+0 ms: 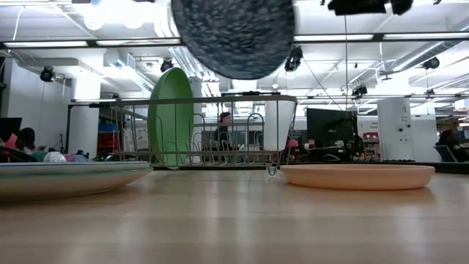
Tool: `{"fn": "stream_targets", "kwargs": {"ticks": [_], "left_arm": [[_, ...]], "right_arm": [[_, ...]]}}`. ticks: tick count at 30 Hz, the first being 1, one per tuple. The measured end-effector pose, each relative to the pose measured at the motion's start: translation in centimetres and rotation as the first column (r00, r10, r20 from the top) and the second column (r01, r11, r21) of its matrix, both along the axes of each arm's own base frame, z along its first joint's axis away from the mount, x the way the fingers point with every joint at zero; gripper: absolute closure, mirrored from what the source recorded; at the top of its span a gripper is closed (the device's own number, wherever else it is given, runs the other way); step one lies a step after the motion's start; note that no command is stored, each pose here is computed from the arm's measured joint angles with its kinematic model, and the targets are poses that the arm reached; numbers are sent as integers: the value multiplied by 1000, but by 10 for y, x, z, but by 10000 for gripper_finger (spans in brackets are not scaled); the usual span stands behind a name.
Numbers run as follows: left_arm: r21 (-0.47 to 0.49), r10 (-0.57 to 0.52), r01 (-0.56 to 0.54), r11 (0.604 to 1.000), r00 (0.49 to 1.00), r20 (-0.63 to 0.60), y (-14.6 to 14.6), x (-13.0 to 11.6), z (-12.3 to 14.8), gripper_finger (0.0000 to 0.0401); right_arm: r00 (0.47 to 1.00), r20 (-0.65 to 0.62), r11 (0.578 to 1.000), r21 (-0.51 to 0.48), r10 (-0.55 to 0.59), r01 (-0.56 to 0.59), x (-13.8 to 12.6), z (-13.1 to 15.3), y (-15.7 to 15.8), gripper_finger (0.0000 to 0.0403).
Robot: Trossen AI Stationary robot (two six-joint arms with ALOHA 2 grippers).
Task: Sort dishes
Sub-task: Put the blue patterned plate into the dish rack
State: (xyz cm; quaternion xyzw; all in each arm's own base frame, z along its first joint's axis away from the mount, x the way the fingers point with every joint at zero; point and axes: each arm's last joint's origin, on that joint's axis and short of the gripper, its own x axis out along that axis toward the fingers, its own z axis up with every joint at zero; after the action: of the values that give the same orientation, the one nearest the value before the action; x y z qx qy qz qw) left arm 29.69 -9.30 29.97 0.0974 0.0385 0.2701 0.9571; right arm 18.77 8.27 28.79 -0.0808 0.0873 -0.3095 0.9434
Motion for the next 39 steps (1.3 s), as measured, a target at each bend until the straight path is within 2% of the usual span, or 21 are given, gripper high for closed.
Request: {"fn": "stream_targets", "kwargs": {"ticks": [3, 6, 10, 12, 19, 24, 27, 34, 39], "left_arm": [[9, 140, -140, 990, 990, 6, 9, -10, 11, 378], [-1, 268, -268, 963, 963, 38, 19, -21, 24, 378], [7, 457, -458, 889, 888, 40, 38, -31, 35, 377], [17, 515, -515, 857, 857, 31, 49, -33, 37, 378], [39, 633, -632, 774, 774, 6, 88, -25, 30, 378], [32, 635, -634, 773, 773, -8, 105, -13, 16, 378], [54, 672, -670, 740, 739, -33, 112, -8, 8, 378], [69, 720, -716, 694, 692, -58, 119, 2, -10, 378], [44, 744, -742, 669, 667, -47, 121, 10, -24, 378]], "right_arm": [[998, 3, 997, 17, -70, 70, -7, -3, -5, 232], [993, 38, 990, 90, -113, 109, -12, -7, -9, 235], [989, 46, 981, 145, -138, 130, -15, -13, -11, 240], [988, 50, 977, 161, -148, 138, -15, -15, -12, 242], [994, 14, 969, 223, -113, 107, -9, -17, -20, 241], [997, -42, 957, 279, -67, 76, -3, -20, -32, 249], [995, -61, 953, 288, -77, 91, -2, -22, -38, 252], [991, -83, 949, 291, -100, 121, 0, -24, -45, 251], [990, -96, 952, 278, -107, 130, 1, -24, -47, 252]]}}
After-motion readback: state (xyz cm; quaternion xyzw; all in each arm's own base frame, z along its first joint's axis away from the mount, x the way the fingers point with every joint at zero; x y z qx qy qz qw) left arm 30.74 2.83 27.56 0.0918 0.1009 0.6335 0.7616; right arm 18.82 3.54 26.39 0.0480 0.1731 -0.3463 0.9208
